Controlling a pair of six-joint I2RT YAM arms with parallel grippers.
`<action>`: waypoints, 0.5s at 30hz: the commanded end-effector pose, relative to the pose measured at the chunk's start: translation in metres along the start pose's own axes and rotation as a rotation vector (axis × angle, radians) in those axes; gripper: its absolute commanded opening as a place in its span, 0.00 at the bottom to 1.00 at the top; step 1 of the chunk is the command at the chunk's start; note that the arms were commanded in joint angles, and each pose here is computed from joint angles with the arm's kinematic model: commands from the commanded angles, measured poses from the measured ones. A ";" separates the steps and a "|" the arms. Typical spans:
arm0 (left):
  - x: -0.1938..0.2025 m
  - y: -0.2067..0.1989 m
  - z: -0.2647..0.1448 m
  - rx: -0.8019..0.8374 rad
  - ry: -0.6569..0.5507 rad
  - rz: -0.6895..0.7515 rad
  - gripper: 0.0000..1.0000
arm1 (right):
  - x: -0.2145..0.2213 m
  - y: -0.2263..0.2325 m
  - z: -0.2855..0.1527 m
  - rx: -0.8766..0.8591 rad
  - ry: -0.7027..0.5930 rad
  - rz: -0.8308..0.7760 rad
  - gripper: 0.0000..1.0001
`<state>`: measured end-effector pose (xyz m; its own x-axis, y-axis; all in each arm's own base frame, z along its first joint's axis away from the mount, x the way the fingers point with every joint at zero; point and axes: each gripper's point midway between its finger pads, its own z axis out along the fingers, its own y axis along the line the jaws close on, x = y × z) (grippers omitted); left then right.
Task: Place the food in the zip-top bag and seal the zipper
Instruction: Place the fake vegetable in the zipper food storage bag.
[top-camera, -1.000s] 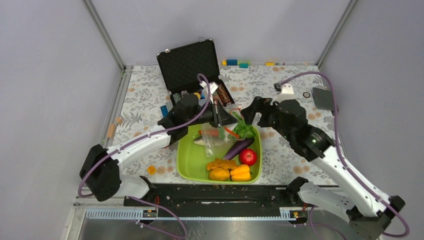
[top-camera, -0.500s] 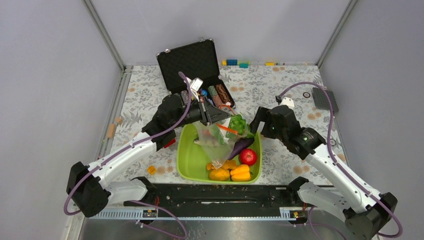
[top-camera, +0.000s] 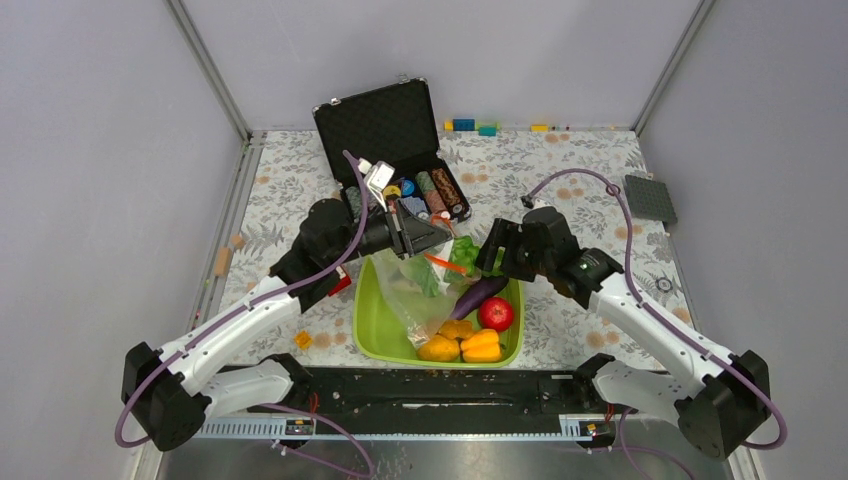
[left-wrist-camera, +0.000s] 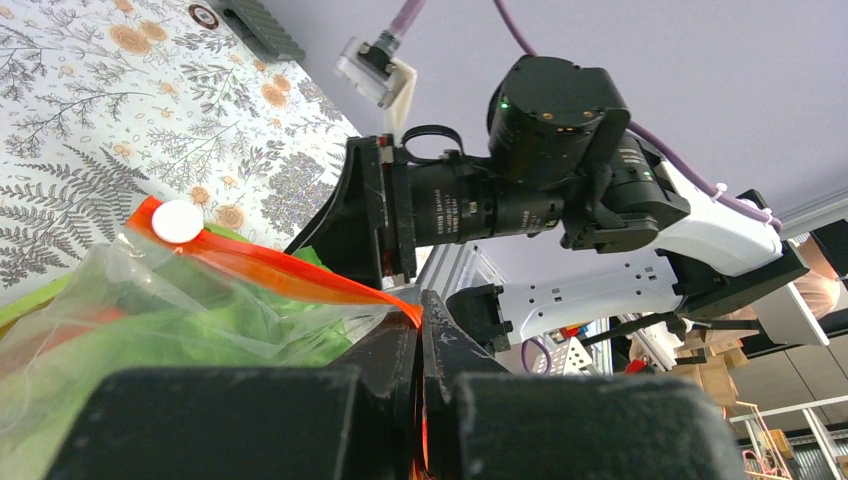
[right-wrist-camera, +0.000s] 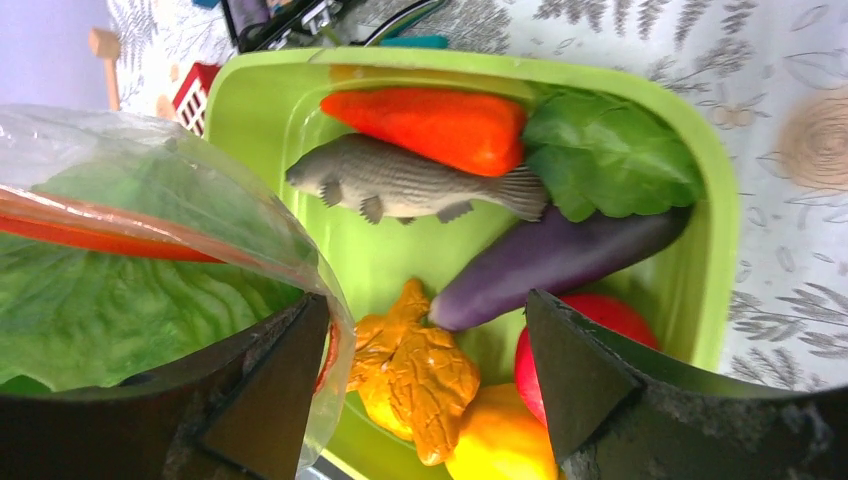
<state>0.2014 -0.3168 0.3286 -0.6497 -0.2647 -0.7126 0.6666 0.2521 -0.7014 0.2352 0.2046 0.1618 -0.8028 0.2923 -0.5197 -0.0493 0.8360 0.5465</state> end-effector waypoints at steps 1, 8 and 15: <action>-0.010 -0.016 -0.006 0.057 -0.040 0.057 0.00 | 0.001 0.032 0.005 -0.157 0.045 0.014 0.78; -0.005 -0.015 -0.008 0.061 -0.024 0.063 0.00 | 0.003 0.063 0.000 -0.334 0.067 -0.002 0.72; -0.006 -0.018 -0.010 0.066 -0.026 0.074 0.00 | 0.008 0.060 0.010 -0.321 0.098 0.010 0.26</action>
<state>0.1971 -0.3145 0.3176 -0.6577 -0.2410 -0.7136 0.6641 0.2615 -0.7004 0.2295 0.2526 0.1782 -0.8529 0.2473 -0.4599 -0.1869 0.6777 0.7111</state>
